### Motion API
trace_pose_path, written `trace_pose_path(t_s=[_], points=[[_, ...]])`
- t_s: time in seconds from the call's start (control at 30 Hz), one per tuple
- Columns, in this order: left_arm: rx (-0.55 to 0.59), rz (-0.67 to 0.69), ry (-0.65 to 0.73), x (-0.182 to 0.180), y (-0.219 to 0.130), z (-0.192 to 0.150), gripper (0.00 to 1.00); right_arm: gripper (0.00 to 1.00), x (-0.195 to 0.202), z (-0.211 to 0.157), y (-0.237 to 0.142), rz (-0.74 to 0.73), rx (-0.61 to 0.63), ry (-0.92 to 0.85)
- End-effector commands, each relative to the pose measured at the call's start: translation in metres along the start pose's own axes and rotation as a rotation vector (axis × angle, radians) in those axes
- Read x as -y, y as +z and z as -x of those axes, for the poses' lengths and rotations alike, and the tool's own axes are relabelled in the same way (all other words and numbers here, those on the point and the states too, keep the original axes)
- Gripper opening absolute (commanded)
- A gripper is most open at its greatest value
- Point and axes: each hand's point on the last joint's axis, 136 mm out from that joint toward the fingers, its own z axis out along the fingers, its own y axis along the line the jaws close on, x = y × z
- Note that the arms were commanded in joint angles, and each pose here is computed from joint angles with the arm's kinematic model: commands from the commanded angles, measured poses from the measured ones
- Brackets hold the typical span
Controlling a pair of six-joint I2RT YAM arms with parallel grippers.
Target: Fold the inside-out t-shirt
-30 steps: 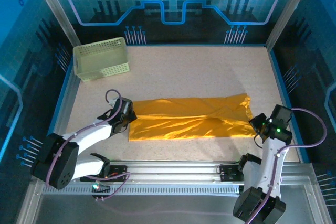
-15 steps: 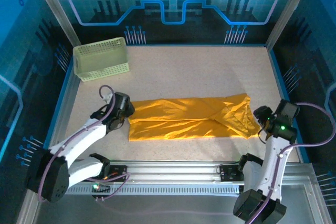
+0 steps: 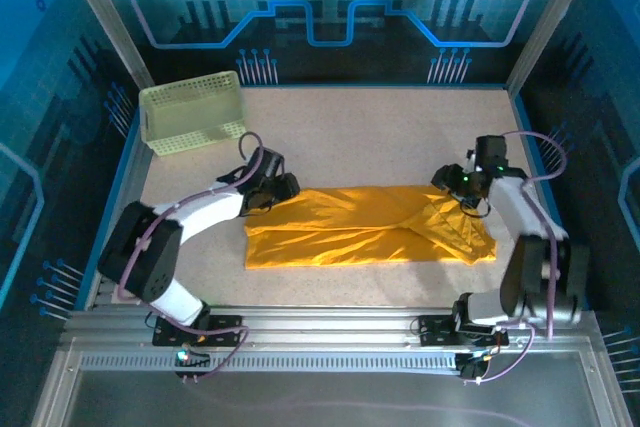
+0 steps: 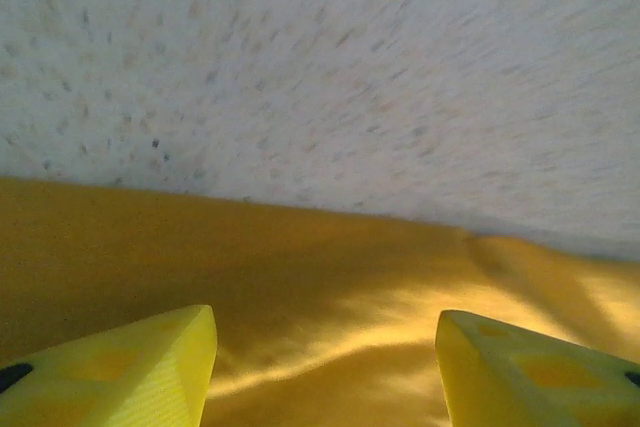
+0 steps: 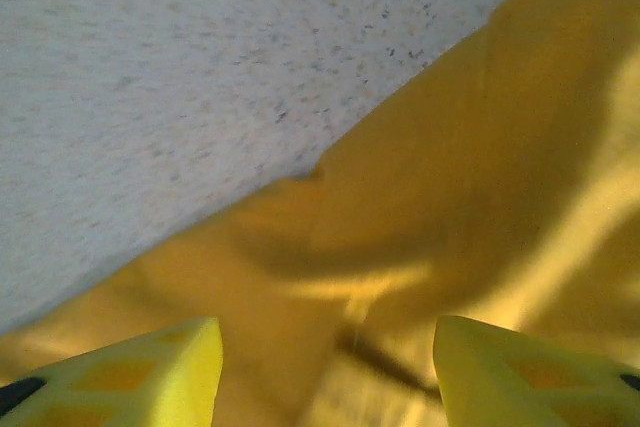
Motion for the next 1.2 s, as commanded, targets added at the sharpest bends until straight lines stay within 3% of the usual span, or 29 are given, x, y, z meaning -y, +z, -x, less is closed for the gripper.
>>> trace_pose_path(t_s=[0.0,0.17,0.33,0.6,0.73,1.0,1.17], points=[[-0.045,0.020,-0.015,-0.014,0.014,-0.011,0.61,0.57,-0.004,0.009,0.030,0.038,-0.026,0.007],[-0.052,0.092,-0.132,-0.060,0.026,-0.018,0.61,0.56,0.038,0.012,0.049,-0.110,-0.018,0.131],[-0.032,0.116,-0.178,-0.082,0.020,-0.015,0.63,0.55,0.070,0.024,0.032,-0.179,0.062,0.240],[0.065,-0.016,-0.087,-0.032,-0.025,0.028,0.75,0.56,0.005,0.037,-0.001,-0.040,0.097,0.019],[0.063,-0.039,-0.039,-0.017,-0.039,0.022,0.79,0.56,-0.025,0.020,-0.007,0.033,0.078,-0.067],[-0.031,-0.013,-0.096,-0.041,-0.009,-0.013,0.80,0.56,-0.035,0.034,0.029,0.046,0.032,-0.077],[-0.054,0.000,-0.155,-0.061,-0.001,-0.030,0.80,0.55,-0.007,0.050,0.057,-0.022,0.004,0.058]])
